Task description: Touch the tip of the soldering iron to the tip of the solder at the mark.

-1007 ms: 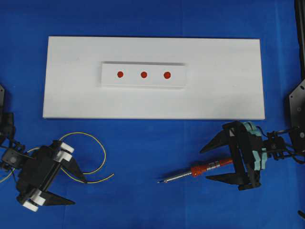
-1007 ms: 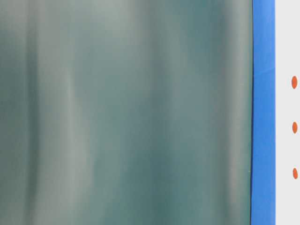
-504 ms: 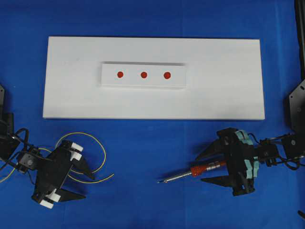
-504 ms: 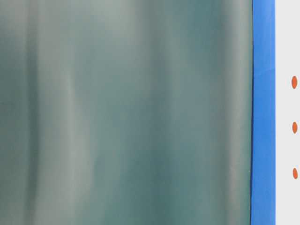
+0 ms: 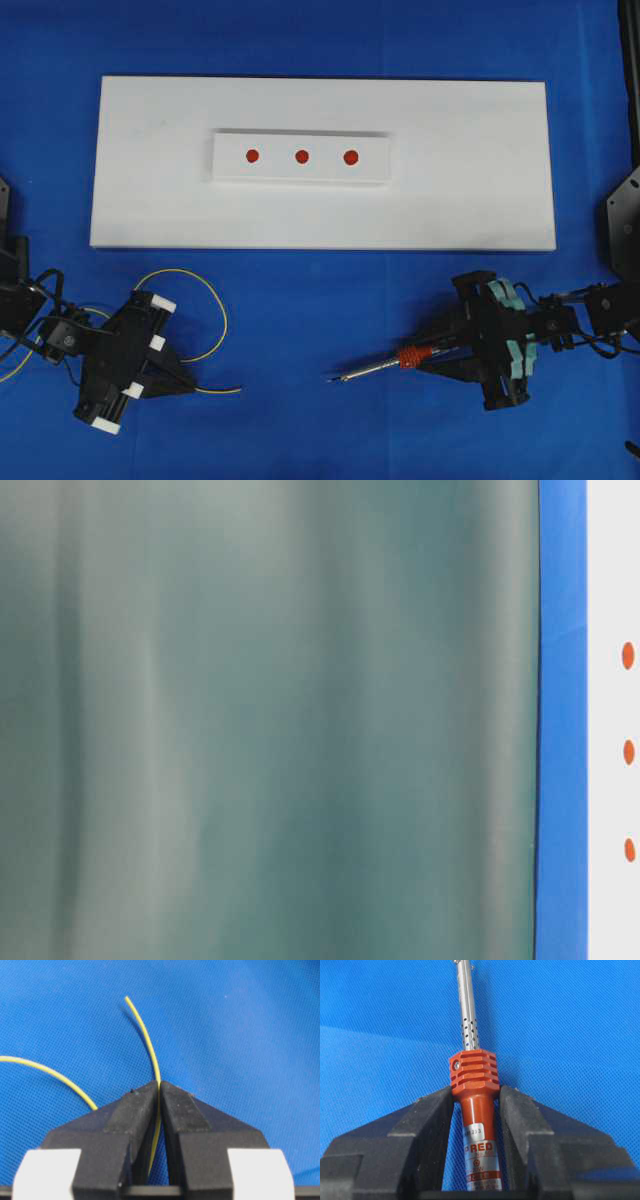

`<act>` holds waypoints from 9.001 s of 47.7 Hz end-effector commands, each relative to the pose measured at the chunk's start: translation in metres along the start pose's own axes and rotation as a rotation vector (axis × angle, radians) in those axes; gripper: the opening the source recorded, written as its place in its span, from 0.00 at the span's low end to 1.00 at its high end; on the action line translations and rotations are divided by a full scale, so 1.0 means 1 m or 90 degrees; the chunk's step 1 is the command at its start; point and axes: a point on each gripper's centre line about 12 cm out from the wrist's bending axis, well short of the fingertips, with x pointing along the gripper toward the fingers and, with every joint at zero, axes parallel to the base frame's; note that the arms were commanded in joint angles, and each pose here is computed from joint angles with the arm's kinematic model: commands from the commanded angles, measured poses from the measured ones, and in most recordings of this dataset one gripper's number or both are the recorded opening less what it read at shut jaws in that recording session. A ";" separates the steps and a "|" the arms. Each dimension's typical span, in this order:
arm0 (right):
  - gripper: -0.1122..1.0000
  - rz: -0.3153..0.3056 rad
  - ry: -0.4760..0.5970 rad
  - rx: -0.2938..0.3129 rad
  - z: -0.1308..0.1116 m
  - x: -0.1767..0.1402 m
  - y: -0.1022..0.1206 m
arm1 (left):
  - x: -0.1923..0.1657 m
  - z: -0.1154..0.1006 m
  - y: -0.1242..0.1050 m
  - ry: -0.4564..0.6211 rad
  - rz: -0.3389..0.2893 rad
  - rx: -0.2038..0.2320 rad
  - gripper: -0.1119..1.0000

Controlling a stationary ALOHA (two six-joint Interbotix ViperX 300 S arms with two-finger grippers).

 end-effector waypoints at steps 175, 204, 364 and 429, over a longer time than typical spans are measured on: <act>0.68 0.002 0.128 -0.030 0.069 0.009 0.001 | 0.010 0.090 -0.023 0.057 0.005 -0.121 0.80; 0.67 -0.021 -0.009 -0.038 0.172 -0.101 -0.036 | -0.055 0.159 0.017 -0.095 0.057 0.042 0.60; 0.67 -0.229 0.581 0.085 0.073 -0.279 -0.082 | -0.224 0.090 0.081 -0.293 0.271 -0.041 0.60; 0.67 -0.230 0.579 0.085 0.073 -0.279 -0.082 | -0.194 0.129 0.099 -0.367 0.269 -0.025 0.60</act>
